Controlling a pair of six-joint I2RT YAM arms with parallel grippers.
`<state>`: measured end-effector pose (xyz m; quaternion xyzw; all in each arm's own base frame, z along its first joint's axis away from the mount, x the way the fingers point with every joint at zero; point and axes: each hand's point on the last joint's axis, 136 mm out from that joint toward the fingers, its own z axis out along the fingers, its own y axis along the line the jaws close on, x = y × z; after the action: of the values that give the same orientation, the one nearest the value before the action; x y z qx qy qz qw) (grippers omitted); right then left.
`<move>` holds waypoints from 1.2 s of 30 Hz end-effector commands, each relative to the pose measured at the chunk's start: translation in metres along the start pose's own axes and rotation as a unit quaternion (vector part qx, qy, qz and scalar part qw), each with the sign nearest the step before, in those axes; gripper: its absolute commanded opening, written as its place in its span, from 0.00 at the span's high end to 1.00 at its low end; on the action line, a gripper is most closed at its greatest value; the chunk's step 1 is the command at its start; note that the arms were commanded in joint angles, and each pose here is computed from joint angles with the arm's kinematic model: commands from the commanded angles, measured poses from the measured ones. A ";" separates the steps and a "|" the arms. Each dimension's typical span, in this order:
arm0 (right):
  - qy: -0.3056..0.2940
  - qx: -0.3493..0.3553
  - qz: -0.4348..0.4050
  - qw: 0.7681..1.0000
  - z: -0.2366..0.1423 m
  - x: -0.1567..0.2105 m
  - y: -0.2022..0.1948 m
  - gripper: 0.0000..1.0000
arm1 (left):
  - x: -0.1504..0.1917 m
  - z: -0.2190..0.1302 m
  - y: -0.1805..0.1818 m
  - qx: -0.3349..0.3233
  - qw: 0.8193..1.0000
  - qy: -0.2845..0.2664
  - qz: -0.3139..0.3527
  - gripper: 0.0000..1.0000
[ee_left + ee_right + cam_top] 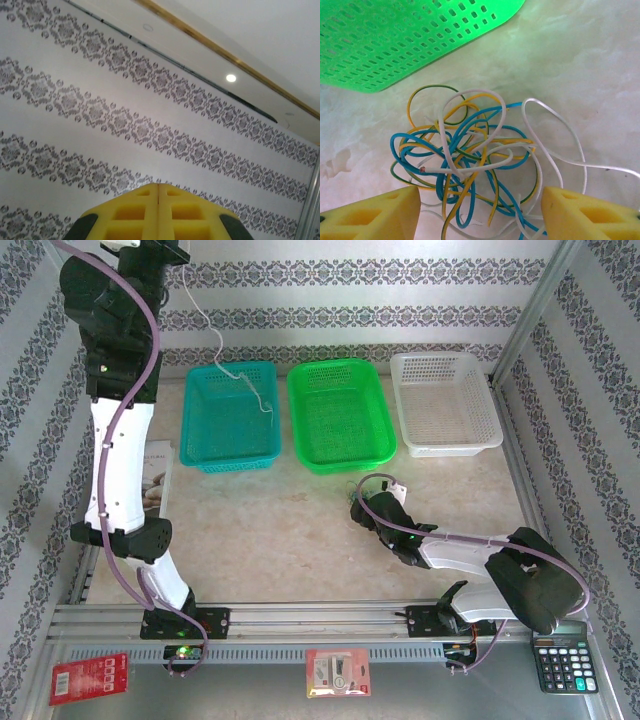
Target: Untangle the cables
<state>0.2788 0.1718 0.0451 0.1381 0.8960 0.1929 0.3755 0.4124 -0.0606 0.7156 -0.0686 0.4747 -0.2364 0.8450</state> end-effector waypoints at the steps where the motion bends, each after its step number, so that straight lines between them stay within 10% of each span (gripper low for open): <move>1: 0.006 -0.006 -0.009 1.000 -0.001 -0.002 0.003 0.35 | -0.001 -0.001 0.002 0.001 1.000 0.004 0.017 1.00; 13: 0.020 -0.047 -0.020 0.998 -0.011 -0.005 0.022 0.35 | 0.079 -0.023 0.061 -0.070 0.993 0.079 0.051 1.00; 30: 0.001 -0.099 -0.010 0.995 -0.035 -0.046 0.056 0.35 | 0.325 -0.135 0.143 -0.108 0.933 0.343 -0.019 1.00; 33: -0.001 -0.099 0.000 0.995 -0.039 -0.058 0.054 0.35 | 0.336 -0.142 0.145 -0.110 0.925 0.363 -0.026 0.80; 36: -0.003 -0.094 0.008 0.996 -0.042 -0.068 0.047 0.35 | 0.325 -0.139 0.140 -0.108 0.926 0.361 -0.022 0.27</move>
<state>0.2990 0.1811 0.1280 0.1152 0.8687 0.2783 0.3933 0.4896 -0.0738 0.3144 -0.0841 0.7862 -0.1945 0.5806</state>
